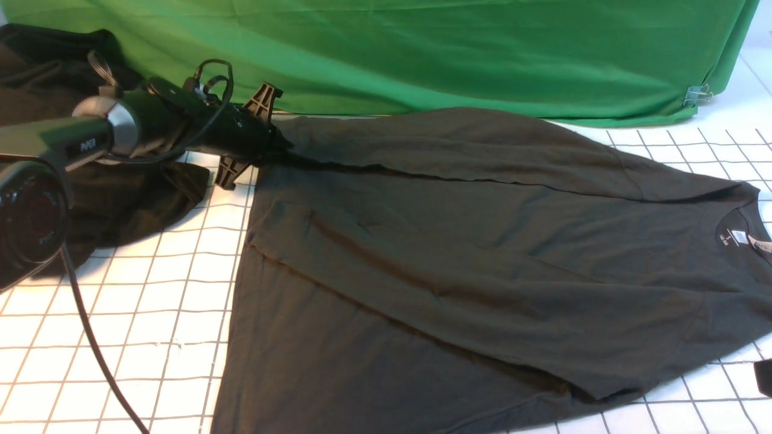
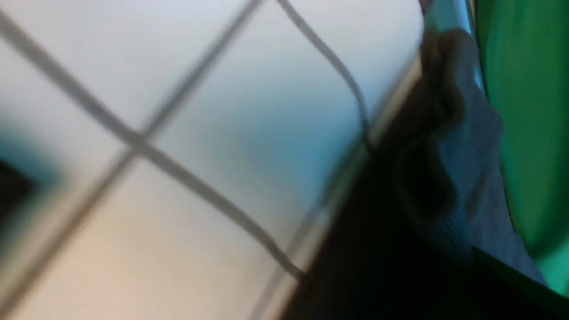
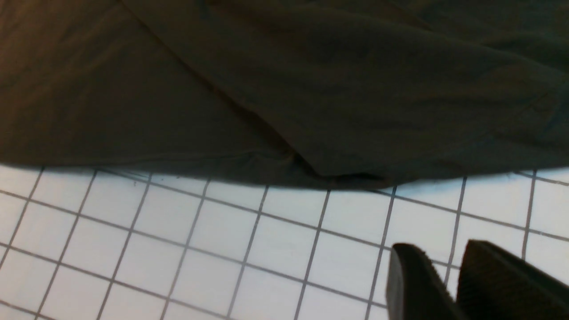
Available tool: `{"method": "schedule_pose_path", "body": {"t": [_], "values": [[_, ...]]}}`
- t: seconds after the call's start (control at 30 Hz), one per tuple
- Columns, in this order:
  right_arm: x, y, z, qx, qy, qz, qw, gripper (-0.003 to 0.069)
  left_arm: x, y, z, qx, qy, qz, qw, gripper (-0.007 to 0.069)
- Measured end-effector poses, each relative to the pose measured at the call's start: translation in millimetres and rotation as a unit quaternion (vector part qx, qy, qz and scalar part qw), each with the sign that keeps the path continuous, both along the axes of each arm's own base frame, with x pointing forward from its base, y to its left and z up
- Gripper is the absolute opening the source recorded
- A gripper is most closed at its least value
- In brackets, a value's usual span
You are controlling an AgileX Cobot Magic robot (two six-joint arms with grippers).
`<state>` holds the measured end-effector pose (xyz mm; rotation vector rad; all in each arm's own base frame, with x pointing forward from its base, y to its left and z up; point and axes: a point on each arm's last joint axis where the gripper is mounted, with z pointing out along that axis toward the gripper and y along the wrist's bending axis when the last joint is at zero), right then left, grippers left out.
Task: Fold a long-sleeved shirt over a white checkered tablecloth.
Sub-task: 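Fold the left side of the dark shirt inward over its body with the left gripper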
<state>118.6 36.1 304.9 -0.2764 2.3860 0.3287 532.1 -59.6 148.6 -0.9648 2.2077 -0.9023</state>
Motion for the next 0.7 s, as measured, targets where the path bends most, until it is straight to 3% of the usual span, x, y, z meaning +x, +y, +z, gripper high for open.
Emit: {"method": "schedule_pose_path", "body": {"t": [0.23,0.27,0.4,0.47,0.6,0.7], "values": [[0.5,-0.1,0.4,0.001,-0.004,-0.001,1.000,0.0169,-29.3,-7.2,91.7,0.030,-0.051,-0.140,0.988,0.0015],[0.7,-0.1,0.6,0.001,-0.005,-0.002,1.000,0.0172,-47.3,-13.2,119.0,0.046,-0.055,-0.203,0.977,0.0015],[1.6,-0.1,1.3,0.002,-0.011,-0.003,1.000,0.0178,-95.5,-28.1,149.2,0.106,-0.019,-0.278,0.954,0.0015],[1.8,-0.1,1.5,0.002,-0.012,-0.004,1.000,0.0180,-124.6,-31.0,148.0,0.161,0.023,-0.276,0.947,0.0015],[1.8,-0.1,1.5,0.002,-0.012,-0.003,1.000,0.0185,-152.7,-28.9,128.1,0.192,0.060,-0.261,0.944,0.0015],[1.7,-0.1,1.4,0.001,-0.012,-0.003,1.000,0.0190,-188.2,-32.4,87.7,0.196,0.096,-0.255,0.942,0.0015]]}}
